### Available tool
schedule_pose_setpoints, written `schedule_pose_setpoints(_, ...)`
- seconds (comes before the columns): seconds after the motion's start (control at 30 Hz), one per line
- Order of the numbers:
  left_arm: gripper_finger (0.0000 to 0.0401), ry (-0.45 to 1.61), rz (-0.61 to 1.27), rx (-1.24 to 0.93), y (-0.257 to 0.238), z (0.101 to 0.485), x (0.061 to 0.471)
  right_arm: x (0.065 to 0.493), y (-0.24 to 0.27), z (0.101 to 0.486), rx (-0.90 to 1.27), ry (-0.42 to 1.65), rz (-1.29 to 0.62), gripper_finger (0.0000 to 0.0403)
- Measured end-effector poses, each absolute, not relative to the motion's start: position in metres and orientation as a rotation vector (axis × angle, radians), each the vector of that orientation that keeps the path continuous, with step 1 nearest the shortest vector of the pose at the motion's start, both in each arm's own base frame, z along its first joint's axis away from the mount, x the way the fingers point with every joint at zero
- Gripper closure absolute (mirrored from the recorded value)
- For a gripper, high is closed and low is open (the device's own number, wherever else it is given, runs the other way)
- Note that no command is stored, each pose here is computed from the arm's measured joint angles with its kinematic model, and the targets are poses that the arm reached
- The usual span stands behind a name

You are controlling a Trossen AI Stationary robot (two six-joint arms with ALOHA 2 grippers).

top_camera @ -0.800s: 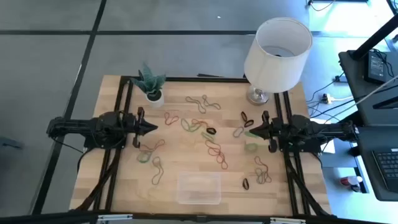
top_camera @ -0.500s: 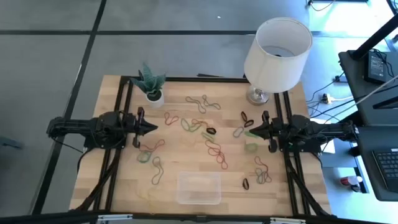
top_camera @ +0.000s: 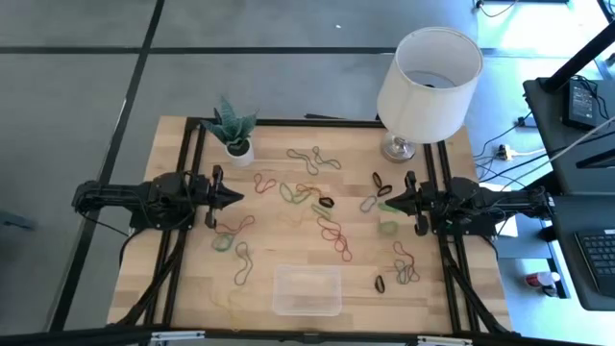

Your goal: Pick and place rubber bands into bin

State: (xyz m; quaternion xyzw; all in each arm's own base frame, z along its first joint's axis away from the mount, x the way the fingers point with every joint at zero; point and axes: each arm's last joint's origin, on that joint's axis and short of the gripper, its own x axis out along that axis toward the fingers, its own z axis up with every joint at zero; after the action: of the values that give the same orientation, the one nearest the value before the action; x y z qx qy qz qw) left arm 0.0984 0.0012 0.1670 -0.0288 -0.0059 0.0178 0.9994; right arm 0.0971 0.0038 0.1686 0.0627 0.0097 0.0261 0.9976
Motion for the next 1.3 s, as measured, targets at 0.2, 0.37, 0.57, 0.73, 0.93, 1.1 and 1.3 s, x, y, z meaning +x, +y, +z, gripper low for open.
schedule_pose_setpoints(0.2,0.0397,-0.012,0.036,-0.058,0.0012,0.1670,0.0984,0.0971,0.0038,0.1686,0.126,0.019,0.052,0.0392)
schedule_pose_setpoints(0.37,0.0397,-0.012,0.036,-0.058,0.0012,0.1669,0.0984,0.0971,0.0039,0.1686,0.126,0.019,0.053,0.0392)
schedule_pose_setpoints(0.57,0.0397,-0.012,0.036,-0.058,0.0012,0.1670,0.0984,0.0971,0.0038,0.1685,0.126,0.020,0.052,0.0392)
schedule_pose_setpoints(0.73,0.0397,-0.012,0.035,-0.058,0.0012,0.1669,0.0984,0.0971,0.0038,0.1686,0.126,0.019,0.052,0.0392)
schedule_pose_setpoints(0.93,0.0397,-0.011,0.035,-0.058,0.0012,0.1669,0.0984,0.0971,0.0039,0.1686,0.126,0.019,0.053,0.0392)
schedule_pose_setpoints(1.1,0.0397,-0.012,0.036,-0.058,0.0012,0.1671,0.0984,0.0972,0.0033,0.1709,-0.051,-0.010,0.035,0.0392)
schedule_pose_setpoints(1.3,0.0397,-0.012,0.036,-0.058,0.0012,0.1669,0.0984,0.0972,0.0033,0.1725,-0.148,-0.027,0.032,0.0392)
